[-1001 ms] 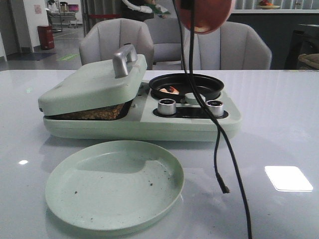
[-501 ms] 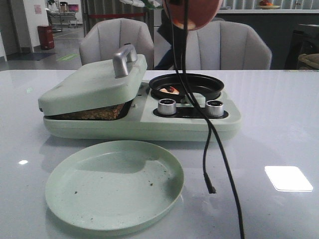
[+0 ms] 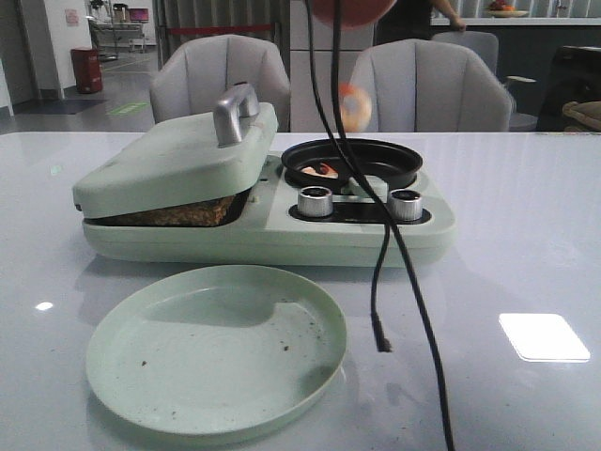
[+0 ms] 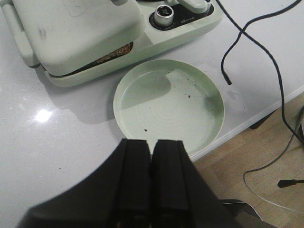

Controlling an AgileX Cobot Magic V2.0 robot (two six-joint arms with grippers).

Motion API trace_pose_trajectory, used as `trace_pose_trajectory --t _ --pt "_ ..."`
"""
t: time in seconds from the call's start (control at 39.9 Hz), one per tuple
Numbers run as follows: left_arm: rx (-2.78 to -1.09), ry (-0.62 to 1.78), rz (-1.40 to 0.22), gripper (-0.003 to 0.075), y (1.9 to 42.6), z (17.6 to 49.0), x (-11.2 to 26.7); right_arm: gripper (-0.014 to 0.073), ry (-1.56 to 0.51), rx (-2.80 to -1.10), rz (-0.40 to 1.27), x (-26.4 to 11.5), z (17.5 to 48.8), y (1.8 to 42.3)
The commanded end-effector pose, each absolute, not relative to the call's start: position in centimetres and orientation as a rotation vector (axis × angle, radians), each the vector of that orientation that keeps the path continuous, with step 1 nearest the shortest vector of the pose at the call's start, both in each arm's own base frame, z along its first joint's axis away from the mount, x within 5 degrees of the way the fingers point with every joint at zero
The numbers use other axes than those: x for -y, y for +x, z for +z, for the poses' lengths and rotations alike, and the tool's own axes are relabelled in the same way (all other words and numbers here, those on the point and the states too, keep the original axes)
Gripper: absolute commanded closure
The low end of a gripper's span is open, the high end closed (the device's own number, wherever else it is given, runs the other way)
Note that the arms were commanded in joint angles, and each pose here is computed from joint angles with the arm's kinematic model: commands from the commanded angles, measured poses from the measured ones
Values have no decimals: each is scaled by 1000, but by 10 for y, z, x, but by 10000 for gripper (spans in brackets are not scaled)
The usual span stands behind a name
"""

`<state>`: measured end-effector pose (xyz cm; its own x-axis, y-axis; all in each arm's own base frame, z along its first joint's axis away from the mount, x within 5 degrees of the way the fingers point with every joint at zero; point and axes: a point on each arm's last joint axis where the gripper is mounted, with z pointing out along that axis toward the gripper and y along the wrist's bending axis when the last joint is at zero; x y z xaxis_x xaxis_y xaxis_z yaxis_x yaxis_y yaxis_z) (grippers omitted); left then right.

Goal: Make breakfast with bread and shrimp
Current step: 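Tilt the pink bowl over the frying pan to pour the shrimp, then carry the pink bowl back and lower it onto the table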

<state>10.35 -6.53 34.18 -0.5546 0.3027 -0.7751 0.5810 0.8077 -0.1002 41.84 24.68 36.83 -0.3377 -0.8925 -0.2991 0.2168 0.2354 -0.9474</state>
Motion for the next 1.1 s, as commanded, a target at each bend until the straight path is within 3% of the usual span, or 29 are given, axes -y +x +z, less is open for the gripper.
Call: trace_pose_trajectory --t 0.0,0.2,0.33,0.6,0.85,1.08 --pt "-2100 606 -471 619 106 356 67 554 -518 -1364 -1381 -226 423 401" --pt "-2100 606 -471 619 106 356 67 554 -490 -1383 -1399 -223 422 399" --pt "-2100 606 -471 619 106 356 67 554 -439 -1531 -1343 -216 415 397" --pt "-2102 608 -467 619 106 355 67 554 -259 -2103 -875 -168 415 376" --pt "-2102 608 -467 619 106 355 67 554 -168 -2353 -655 -98 412 346" --pt "-2102 608 -467 619 106 355 67 554 -109 -2570 -356 -35 382 308"
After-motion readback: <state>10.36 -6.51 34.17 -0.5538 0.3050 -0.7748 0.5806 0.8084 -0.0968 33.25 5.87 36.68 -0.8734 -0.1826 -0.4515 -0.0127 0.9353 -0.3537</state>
